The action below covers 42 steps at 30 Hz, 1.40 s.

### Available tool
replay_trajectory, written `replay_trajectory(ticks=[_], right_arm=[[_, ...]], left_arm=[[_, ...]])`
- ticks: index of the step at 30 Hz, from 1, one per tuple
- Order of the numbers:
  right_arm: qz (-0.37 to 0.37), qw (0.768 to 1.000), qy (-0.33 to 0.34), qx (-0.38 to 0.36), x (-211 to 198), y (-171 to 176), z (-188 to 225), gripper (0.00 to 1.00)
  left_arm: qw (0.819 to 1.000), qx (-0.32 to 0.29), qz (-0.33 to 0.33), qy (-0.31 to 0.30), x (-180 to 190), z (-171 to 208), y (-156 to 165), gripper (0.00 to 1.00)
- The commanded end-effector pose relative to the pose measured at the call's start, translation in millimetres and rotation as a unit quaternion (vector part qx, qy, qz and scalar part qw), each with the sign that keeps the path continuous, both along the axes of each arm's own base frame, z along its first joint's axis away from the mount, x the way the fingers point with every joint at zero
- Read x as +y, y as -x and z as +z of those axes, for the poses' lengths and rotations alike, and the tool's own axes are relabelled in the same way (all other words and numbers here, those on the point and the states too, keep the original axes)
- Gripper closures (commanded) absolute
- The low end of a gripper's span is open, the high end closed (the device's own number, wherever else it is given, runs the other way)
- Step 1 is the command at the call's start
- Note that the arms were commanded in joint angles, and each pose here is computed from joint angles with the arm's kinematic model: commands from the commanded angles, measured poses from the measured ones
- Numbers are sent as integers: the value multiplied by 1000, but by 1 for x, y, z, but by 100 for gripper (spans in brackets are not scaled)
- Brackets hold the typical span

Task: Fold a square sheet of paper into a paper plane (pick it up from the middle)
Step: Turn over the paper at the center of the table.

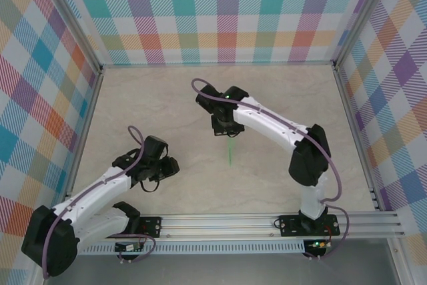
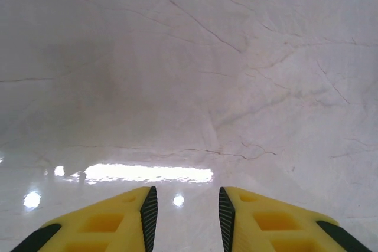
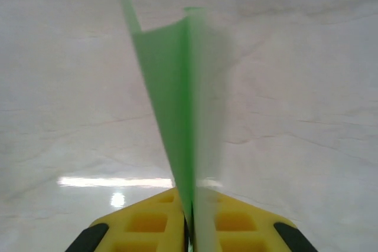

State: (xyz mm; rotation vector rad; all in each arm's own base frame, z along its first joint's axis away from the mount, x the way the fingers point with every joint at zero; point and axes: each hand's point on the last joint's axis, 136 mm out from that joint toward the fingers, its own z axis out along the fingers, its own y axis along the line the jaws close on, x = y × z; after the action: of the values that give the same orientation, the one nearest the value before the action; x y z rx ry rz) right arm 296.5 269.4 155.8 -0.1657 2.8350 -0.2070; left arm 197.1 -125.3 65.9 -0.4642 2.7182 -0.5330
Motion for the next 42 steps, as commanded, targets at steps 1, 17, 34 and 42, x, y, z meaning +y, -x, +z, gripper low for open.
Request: replay_trajectory(ticks=[1, 17, 34, 42], right_arm=[[35, 975, 211, 63, -55, 16, -4, 88], [69, 983, 73, 155, 94, 39, -104, 71], [164, 938, -293, 88, 158, 61, 4, 12], [72, 894, -432, 97, 90, 52, -18, 55]], left_arm=[[998, -8, 49, -30, 25, 1, 4, 64], [988, -71, 135, -33, 67, 24, 25, 54], [990, -62, 125, -14, 56, 22, 22, 48], [996, -34, 73, 41, 19, 17, 9, 42]])
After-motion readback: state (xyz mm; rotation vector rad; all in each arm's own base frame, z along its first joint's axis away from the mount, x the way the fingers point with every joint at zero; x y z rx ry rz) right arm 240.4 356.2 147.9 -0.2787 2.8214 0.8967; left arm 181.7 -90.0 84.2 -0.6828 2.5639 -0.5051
